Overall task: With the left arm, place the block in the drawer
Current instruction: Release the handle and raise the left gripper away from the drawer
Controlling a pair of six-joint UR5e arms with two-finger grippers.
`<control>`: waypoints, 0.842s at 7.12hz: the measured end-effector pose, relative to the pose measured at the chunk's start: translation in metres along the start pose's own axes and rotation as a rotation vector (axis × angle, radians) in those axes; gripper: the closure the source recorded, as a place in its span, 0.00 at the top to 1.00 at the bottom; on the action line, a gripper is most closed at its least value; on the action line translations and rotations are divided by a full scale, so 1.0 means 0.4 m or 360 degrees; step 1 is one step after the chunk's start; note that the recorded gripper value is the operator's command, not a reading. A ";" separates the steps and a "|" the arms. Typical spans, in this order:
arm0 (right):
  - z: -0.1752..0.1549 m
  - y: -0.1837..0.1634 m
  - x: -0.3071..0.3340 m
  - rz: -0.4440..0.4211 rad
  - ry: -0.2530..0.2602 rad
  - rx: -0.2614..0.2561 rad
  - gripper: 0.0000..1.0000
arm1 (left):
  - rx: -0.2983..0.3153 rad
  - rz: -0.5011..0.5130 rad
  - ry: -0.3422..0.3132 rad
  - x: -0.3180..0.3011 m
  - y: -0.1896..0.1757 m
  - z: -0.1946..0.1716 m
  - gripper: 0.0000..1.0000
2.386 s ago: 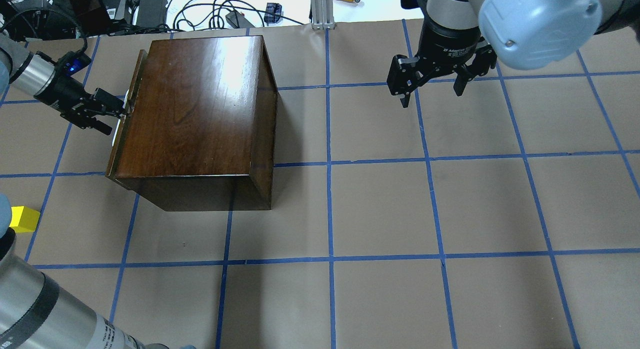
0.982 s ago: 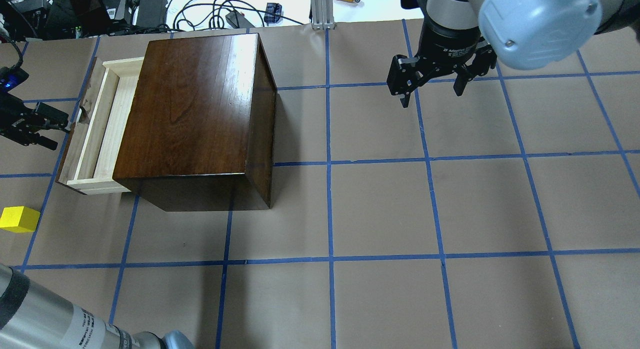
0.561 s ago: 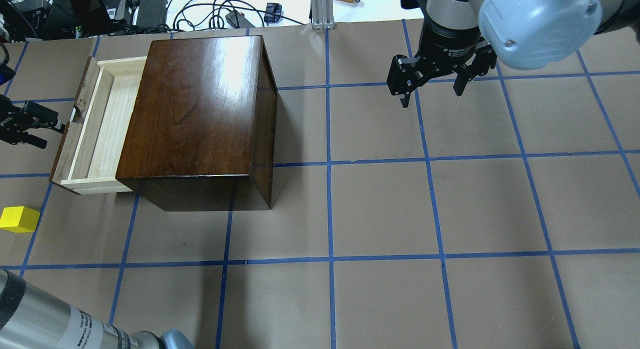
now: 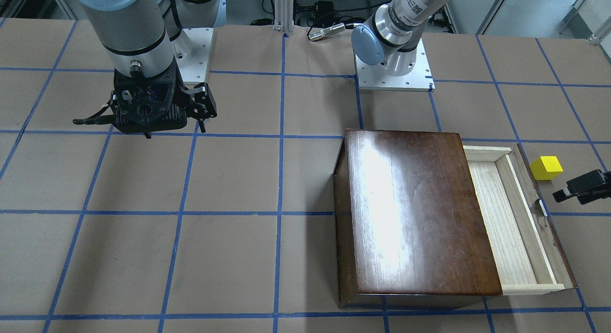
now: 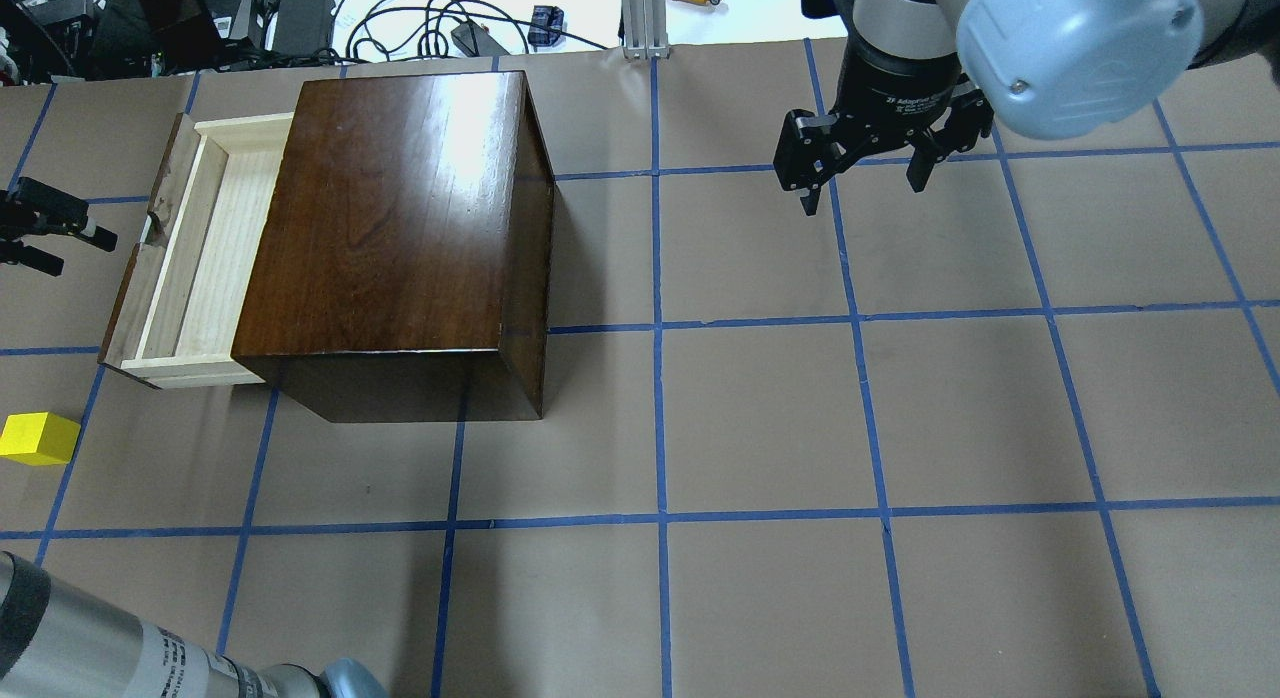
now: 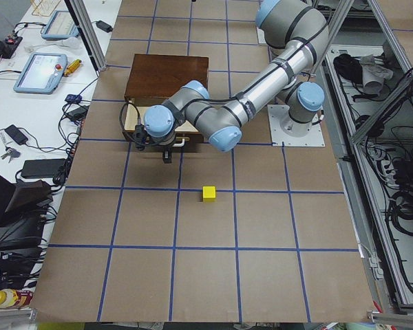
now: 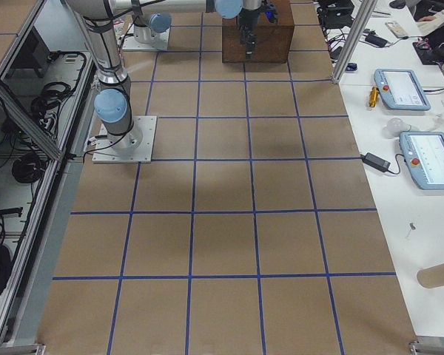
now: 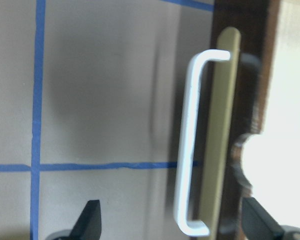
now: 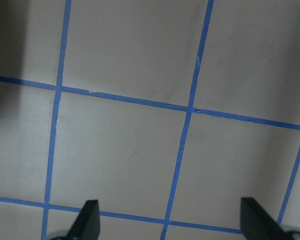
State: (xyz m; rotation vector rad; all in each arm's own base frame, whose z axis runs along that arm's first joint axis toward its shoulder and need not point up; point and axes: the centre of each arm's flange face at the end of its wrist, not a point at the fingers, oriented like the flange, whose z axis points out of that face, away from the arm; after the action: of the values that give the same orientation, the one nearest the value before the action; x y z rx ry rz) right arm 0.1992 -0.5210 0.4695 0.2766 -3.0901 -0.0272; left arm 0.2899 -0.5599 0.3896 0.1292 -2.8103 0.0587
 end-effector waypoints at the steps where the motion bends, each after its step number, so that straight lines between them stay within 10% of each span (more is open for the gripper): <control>1: 0.000 0.000 0.000 0.0000 0.0000 0.0000 1.00 | 0.0005 0.0004 -0.0014 0.052 0.039 -0.064 1.00; 6: 0.000 0.000 0.000 0.0000 0.0000 0.0000 1.00 | -0.0020 0.0001 -0.0103 0.286 0.219 -0.226 1.00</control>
State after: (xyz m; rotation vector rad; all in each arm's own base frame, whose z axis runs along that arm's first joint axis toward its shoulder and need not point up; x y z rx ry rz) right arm 0.1992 -0.5211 0.4694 0.2770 -3.0900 -0.0274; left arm 0.2026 -0.4771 0.5098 0.1292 -2.8750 0.0380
